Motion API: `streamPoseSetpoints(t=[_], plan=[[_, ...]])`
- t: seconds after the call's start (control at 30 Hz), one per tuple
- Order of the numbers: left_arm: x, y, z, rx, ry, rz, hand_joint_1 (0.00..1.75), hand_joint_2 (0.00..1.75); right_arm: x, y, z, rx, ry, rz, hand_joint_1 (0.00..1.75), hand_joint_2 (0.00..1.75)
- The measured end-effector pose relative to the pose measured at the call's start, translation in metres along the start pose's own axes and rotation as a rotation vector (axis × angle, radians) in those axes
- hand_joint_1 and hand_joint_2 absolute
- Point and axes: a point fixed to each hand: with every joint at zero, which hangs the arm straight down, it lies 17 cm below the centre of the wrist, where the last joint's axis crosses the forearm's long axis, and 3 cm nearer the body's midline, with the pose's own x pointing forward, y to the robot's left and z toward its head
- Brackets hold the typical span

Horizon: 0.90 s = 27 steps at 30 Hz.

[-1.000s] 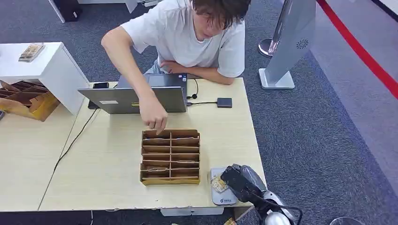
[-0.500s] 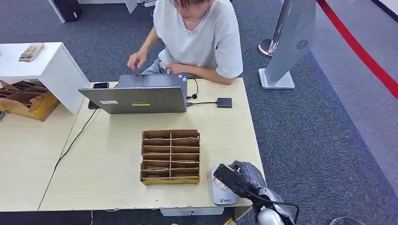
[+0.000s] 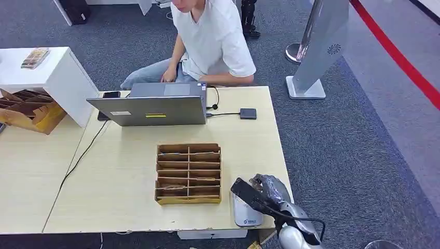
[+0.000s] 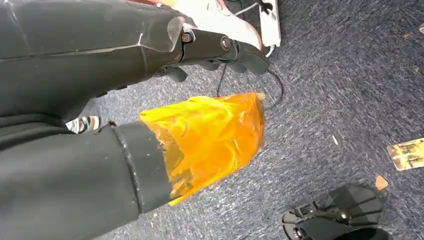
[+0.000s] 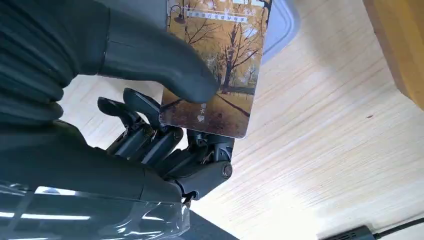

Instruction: Pass the card to the sensor for recognition and then transmit it.

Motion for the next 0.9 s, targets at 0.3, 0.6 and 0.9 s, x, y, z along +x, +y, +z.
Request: streamPoseSetpoints(t=[0.3, 0.6, 0.9], plan=[[-0.006, -0.015, 0.003, -0.078, 0.029, 0.062, 0.00, 0.00, 0.000, 0.001, -0.003, -0.001, 0.010, 0.018, 1.75, 1.75], [-0.032, -0.044, 0.016, -0.238, 0.102, 0.198, 0.00, 0.00, 0.003, 0.001, -0.005, -0.010, 0.020, 0.044, 1.75, 1.75], [-0.054, -0.058, 0.027, -0.328, 0.159, 0.326, 0.00, 0.00, 0.006, 0.001, -0.007, -0.004, 0.022, 0.047, 1.75, 1.75]])
